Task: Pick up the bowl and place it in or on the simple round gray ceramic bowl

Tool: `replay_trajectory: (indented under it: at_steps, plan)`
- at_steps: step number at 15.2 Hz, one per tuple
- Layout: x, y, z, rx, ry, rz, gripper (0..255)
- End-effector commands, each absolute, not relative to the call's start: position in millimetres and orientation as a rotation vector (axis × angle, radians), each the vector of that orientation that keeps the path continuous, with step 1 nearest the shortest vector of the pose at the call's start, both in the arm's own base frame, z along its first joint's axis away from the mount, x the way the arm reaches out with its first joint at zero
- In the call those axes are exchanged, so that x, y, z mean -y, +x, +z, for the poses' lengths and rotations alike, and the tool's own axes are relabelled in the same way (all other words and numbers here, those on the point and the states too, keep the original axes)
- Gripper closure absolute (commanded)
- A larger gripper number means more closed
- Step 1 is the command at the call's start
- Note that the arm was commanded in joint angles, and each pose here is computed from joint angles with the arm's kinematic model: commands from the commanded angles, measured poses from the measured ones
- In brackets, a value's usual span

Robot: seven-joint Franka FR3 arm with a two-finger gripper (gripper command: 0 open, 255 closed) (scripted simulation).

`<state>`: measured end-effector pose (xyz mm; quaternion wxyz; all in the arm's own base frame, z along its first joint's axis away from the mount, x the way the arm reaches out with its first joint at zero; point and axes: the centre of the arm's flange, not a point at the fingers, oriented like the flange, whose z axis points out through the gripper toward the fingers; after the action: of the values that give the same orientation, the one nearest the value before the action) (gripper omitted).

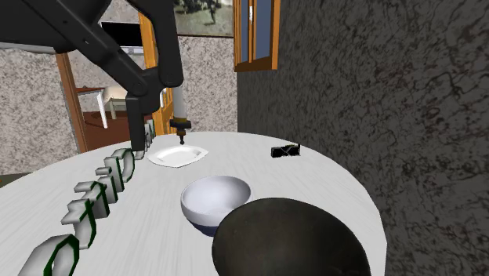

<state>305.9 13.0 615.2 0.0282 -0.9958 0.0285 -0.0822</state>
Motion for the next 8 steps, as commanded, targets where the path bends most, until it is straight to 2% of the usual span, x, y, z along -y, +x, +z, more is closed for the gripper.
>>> replay_trajectory:
  at_steps: [1, 8]
  plan:
    - [-13, 306, 615, -0.088, -3.073, -0.254, 0]
    - [14, 376, 559, 0.013, -3.132, -0.202, 0]
